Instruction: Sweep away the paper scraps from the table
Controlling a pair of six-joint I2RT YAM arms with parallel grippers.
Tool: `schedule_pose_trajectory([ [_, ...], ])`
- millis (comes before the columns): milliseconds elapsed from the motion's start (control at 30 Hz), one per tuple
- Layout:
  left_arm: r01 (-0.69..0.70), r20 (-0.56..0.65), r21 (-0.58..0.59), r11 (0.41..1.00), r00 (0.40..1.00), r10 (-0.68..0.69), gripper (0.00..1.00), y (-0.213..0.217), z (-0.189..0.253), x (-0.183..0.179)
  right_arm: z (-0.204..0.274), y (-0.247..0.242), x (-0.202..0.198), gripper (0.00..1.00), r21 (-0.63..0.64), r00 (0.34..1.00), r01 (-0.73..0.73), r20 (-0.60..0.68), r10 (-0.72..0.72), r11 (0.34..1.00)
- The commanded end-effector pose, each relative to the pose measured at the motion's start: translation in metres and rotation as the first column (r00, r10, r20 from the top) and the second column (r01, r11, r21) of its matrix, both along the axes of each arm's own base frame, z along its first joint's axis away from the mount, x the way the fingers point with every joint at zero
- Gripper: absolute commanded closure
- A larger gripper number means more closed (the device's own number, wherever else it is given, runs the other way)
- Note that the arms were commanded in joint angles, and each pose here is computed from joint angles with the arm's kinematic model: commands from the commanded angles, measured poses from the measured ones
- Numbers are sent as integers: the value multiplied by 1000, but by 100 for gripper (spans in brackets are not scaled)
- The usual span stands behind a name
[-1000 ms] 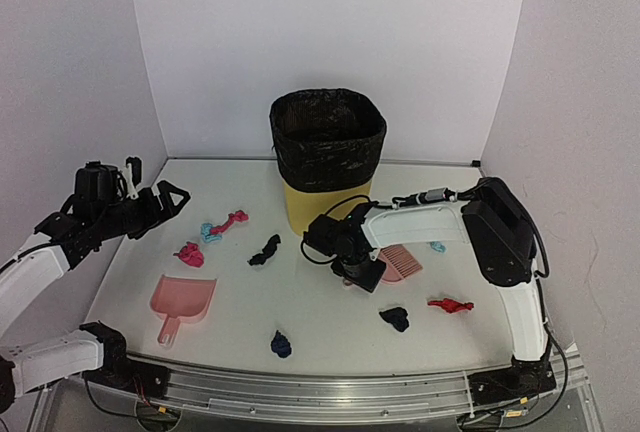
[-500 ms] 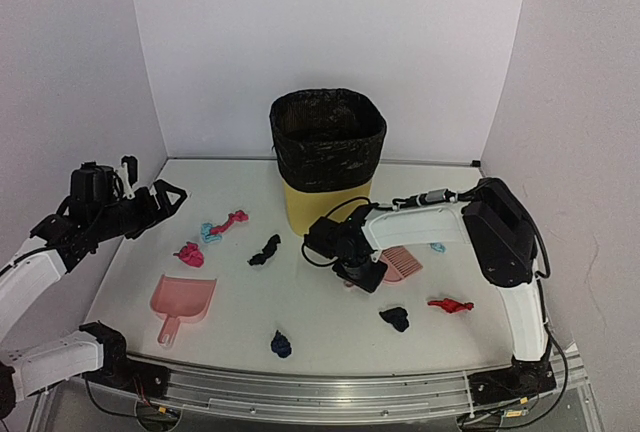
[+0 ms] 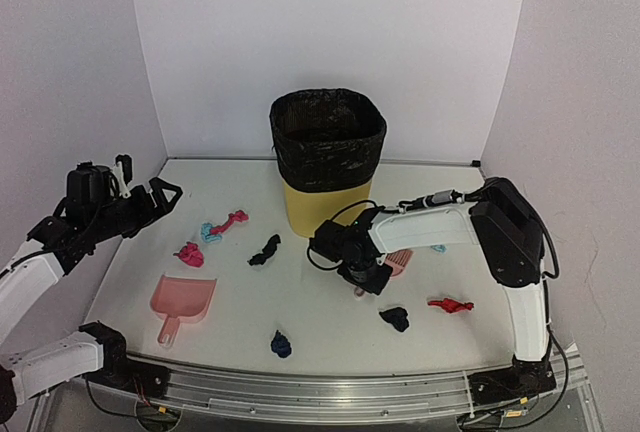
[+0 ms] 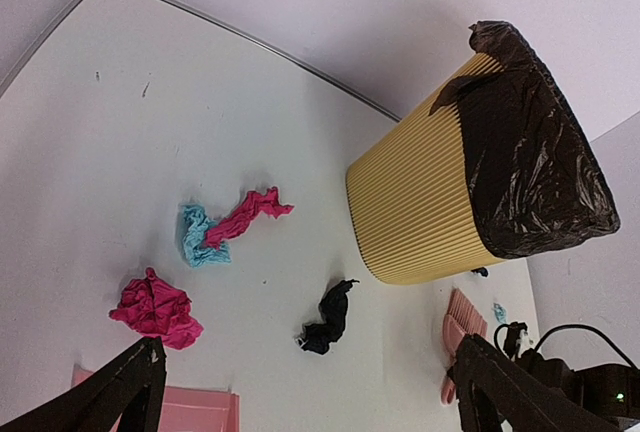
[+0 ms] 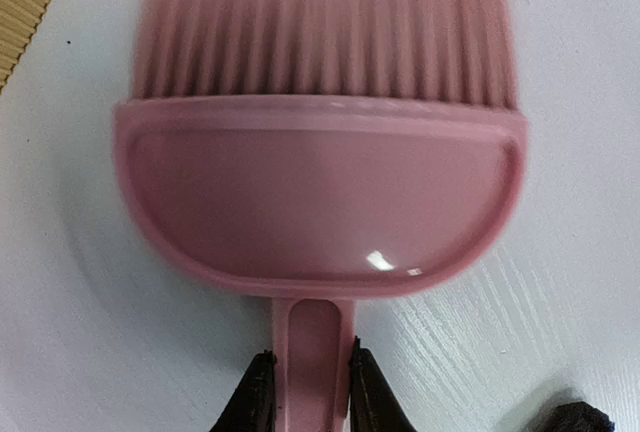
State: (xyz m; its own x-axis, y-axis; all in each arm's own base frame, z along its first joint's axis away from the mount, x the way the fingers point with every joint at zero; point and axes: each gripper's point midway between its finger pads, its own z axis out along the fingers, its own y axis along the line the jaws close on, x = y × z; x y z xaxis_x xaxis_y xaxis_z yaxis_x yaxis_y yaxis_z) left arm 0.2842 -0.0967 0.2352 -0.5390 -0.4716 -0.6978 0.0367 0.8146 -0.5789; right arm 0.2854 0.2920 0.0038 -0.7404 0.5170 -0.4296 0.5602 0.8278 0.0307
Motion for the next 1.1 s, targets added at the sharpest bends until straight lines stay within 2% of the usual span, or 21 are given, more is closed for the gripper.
schedule_pose_trajectory([
  [0, -23, 21, -7, 1000, 1000, 23, 0, 4, 10, -2, -18, -17, -27, 89, -52, 992, -15, -123, 9, 999],
  [67, -24, 26, -6, 1000, 999, 24, 0, 4, 12, -2, -13, -20, -26, 100, -58, 994, -25, -111, 18, 998],
  [333, 28, 38, -23, 999, 999, -27, 0, -6, 16, -2, 26, -22, -16, 100, -58, 993, -118, -33, 116, 991],
  [667, 222, 68, -99, 970, 974, -216, 0, -39, 19, -12, 75, -38, -16, 100, -110, 957, -281, 39, 286, 954],
  [800, 358, 81, -165, 919, 933, -350, 0, -62, 20, -20, 82, -40, -26, 100, -77, 944, -327, 31, 330, 942],
  [900, 436, 78, -235, 868, 899, -431, 0, -78, 14, -25, 79, -33, -37, 100, -2, 924, -382, 12, 382, 924],
  [1067, 520, 80, -354, 777, 845, -529, 0, -99, 2, -31, 84, 3, -58, 100, 113, 832, -554, 50, 552, 825],
])
